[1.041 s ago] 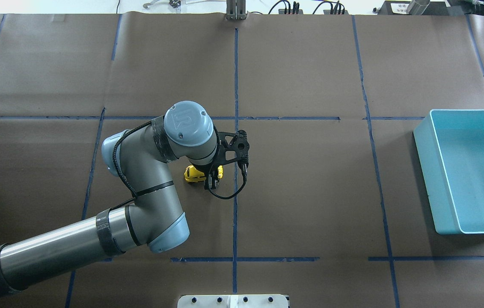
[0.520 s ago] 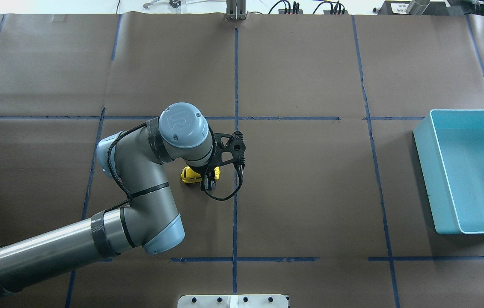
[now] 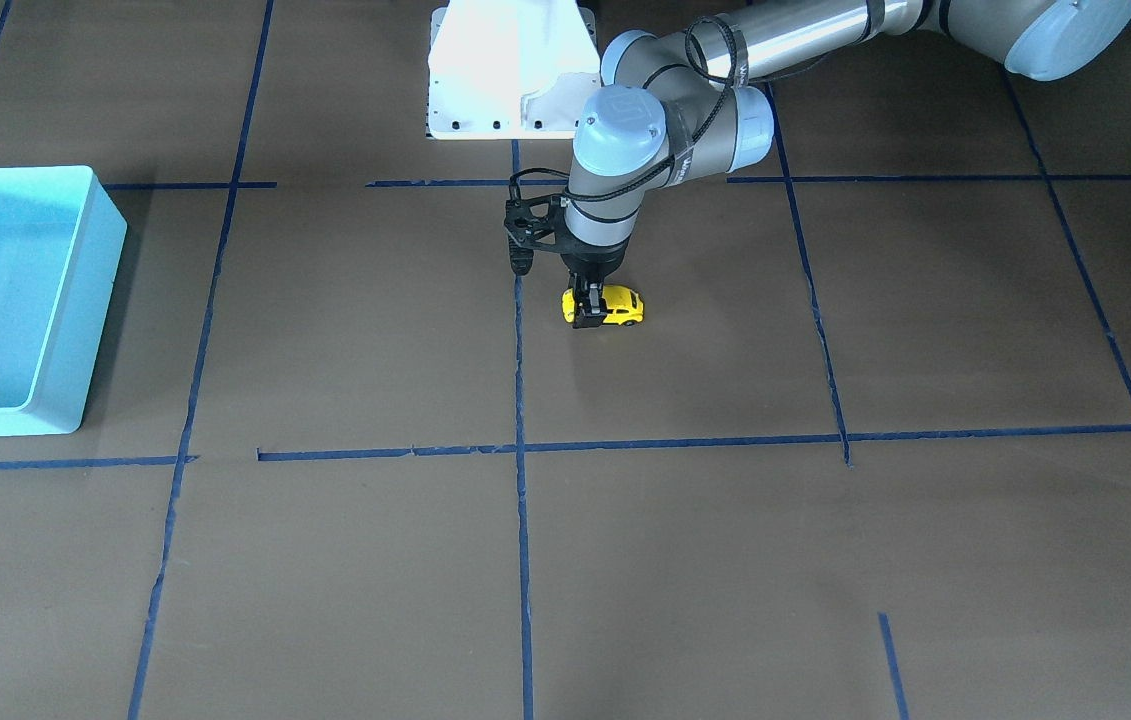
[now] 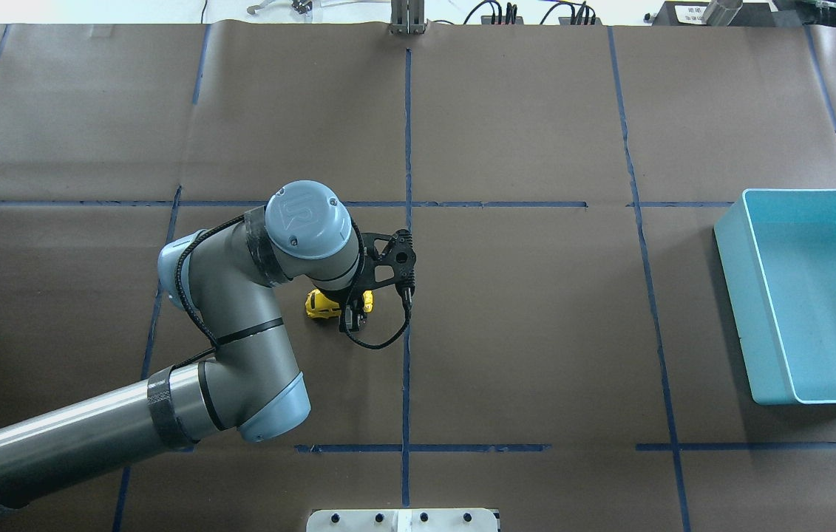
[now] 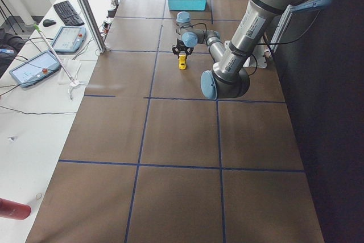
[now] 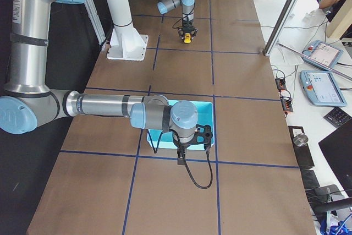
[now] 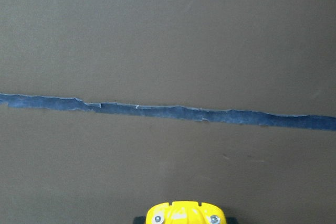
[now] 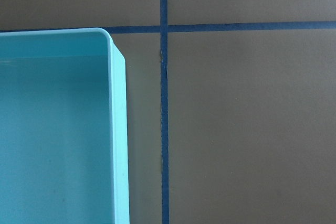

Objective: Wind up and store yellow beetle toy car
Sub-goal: 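Drag the car farther back along the table with the left gripper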

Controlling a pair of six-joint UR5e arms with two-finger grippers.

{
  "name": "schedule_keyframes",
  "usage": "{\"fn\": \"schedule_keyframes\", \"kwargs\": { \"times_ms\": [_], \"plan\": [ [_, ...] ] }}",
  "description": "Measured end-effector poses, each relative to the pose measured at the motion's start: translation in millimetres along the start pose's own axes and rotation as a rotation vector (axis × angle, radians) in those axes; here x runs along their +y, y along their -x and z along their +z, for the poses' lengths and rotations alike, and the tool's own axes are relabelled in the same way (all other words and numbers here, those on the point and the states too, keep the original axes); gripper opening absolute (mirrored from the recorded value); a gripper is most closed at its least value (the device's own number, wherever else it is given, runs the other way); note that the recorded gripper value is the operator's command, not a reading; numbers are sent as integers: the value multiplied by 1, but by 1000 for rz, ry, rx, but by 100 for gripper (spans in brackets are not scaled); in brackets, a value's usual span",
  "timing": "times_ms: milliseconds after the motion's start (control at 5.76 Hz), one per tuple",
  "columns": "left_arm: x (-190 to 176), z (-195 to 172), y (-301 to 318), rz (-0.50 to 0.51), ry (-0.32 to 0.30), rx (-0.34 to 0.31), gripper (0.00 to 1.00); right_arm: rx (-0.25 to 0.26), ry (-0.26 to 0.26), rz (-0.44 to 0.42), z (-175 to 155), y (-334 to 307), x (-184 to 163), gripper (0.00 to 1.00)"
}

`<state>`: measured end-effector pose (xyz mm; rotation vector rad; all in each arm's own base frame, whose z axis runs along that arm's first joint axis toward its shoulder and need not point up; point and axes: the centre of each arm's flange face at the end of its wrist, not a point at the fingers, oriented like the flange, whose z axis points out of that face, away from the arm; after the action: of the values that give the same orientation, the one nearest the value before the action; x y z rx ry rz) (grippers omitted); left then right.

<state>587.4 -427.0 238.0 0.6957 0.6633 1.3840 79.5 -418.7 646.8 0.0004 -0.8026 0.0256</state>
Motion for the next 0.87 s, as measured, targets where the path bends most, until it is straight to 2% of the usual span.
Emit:
{"fn": "schedule_keyframes", "kwargs": {
  "times_ms": [867],
  "plan": [
    [28,2,1,-9,5,-2,0,0,0,0,0,0,0,100]
  ]
}}
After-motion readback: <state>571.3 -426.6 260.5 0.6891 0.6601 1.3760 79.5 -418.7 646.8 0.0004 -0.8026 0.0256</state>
